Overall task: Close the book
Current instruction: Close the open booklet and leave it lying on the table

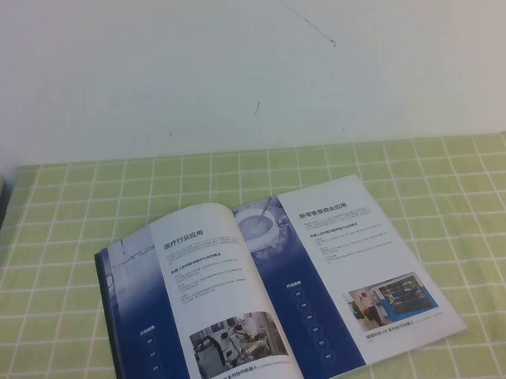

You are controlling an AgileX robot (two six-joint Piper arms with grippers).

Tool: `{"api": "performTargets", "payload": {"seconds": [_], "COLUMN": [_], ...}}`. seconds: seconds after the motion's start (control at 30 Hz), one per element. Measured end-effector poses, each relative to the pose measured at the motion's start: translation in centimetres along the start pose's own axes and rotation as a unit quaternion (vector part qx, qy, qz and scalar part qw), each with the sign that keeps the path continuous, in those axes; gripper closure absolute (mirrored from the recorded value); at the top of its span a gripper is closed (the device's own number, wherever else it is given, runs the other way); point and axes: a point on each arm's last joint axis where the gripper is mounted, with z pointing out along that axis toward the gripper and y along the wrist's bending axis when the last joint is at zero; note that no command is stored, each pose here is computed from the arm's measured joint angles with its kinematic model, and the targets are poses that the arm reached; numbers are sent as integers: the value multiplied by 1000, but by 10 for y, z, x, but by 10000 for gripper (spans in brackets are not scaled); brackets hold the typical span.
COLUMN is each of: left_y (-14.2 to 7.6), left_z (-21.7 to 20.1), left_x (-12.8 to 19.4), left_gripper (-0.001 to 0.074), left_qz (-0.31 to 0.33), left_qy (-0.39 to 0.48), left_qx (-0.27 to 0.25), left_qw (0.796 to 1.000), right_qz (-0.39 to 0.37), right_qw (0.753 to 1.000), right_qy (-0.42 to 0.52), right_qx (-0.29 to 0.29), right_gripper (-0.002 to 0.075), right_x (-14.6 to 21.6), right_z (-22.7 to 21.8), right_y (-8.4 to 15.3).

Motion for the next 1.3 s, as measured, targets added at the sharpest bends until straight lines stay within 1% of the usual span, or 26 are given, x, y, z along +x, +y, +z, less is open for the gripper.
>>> {"api": "performTargets", "payload": {"seconds": [1.1,1.3], "left_y": [0,0], "left_z": [0,0], "left_x": [0,-1], "left_gripper": [738,738], "left_qz": [0,0], "left_qy": [0,-4], "left_qx": [0,0], "left_qw": [1000,1000], "right_qz": [-4,-4], "right_qw": [1000,1000], "right_qy": [0,-18], "right_qx": [0,3], "right_gripper": [729,729], "right_x": [0,-2], "right_z": [0,1], "right_y": [0,0]}}
